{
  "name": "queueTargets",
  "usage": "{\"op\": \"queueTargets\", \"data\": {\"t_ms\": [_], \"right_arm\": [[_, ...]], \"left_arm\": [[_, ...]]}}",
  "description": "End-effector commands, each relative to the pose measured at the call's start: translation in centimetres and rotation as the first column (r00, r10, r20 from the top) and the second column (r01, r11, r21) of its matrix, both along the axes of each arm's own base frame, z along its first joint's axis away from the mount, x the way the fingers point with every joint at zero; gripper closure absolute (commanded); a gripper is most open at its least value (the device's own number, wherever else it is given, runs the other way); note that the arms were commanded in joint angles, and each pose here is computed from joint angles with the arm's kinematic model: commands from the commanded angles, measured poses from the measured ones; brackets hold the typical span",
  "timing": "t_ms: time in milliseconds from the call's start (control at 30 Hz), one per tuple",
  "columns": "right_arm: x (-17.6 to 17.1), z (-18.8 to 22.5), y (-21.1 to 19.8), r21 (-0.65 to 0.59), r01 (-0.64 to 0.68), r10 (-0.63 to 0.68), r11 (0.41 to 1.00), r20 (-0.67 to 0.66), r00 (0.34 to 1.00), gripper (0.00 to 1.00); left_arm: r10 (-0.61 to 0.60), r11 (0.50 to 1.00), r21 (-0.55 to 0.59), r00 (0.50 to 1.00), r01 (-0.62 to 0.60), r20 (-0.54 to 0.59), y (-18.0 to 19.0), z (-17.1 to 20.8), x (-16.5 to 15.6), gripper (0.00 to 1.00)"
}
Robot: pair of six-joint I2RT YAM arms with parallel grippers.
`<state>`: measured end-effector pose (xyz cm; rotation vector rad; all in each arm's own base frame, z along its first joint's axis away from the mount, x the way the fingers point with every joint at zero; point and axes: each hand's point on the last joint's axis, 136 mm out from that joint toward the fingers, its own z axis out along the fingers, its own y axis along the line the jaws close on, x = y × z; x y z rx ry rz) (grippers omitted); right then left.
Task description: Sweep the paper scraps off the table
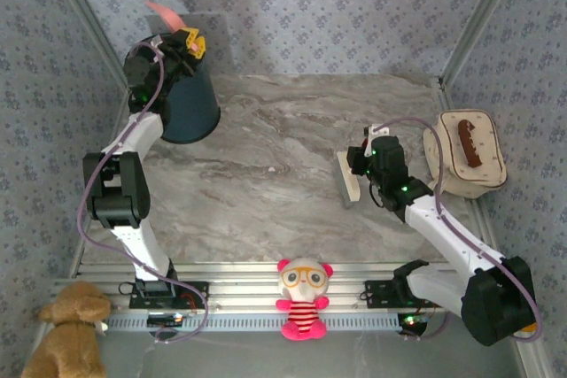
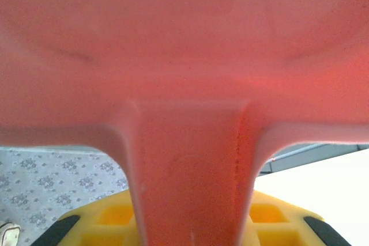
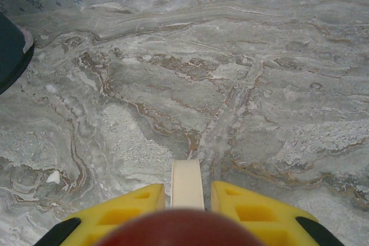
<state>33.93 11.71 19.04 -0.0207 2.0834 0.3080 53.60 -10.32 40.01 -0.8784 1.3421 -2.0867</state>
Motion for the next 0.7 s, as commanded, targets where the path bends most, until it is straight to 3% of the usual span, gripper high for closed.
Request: {"op": "queueTargets", "data": {"t_ms": [0,333,667], "right_arm": [[0.4,0.7,0.1,0.033,0.006,-0.007,0.999,0.026,1.0,1.0],[0.4,0.9,0.1,0.032,0.008,-0.009,0.999,0.031,0.999,1.0],[0.5,0.9,-0.1,0.028,0.014,-0.015,1.0,0.033,0.999,1.0]], "left_arm": [[-0.003,1.0,-0.027,0.997,0.005,0.079,-0.2,2.0,-0.6,1.0],[-0.021,0.992,0.127,0.998,0.014,0.06,-1.5,1.2,-0.9,1.0],[-0.073,0.927,0.369,0.997,0.062,0.015,-2.9,-1.4,-1.7,1.0]]}}
